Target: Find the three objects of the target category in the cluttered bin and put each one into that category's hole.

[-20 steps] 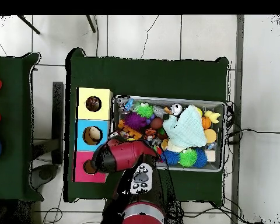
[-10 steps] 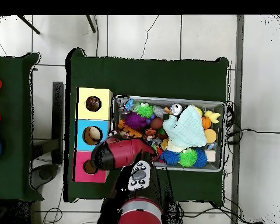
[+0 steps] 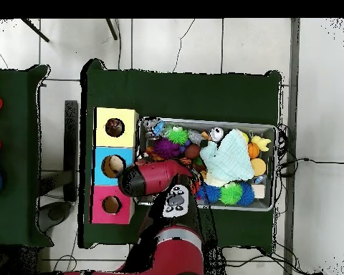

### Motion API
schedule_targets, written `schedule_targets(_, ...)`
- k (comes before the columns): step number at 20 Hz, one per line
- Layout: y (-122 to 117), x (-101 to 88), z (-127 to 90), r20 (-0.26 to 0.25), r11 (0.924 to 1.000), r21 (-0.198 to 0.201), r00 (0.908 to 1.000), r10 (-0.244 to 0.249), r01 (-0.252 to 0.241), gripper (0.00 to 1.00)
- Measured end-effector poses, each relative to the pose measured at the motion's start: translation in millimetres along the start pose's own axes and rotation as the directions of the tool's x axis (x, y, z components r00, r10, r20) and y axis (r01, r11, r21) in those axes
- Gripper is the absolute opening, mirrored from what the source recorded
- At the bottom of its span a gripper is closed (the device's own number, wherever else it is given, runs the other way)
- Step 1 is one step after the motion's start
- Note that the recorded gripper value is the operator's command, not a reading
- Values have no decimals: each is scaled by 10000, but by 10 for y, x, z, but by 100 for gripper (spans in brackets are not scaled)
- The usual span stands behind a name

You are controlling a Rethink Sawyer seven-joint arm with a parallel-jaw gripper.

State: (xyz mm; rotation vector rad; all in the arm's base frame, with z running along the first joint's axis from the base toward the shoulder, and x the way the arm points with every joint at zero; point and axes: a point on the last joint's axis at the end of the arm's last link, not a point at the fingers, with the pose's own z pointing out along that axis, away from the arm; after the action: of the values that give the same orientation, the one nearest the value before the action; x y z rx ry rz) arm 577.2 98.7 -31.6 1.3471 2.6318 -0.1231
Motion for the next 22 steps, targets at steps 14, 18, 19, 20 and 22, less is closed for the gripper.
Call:
schedule_targets(14, 129, -133, 51, -178, 9998, -55, 9996, -205, 204, 0)
schedule_targets(18, 146, -209, 64, -378, 9996, -42, 9989, -284, 283, 0)
schedule_targets(19, 156, -218, 66, -418, 9995, -46, 9987, -304, 302, 0)
schedule_targets(20, 167, -227, 67, -458, 9995, -51, 9984, -323, 321, 0)
schedule_targets(22, 193, -231, 68, -471, 9991, -87, 9980, -411, 408, 0)
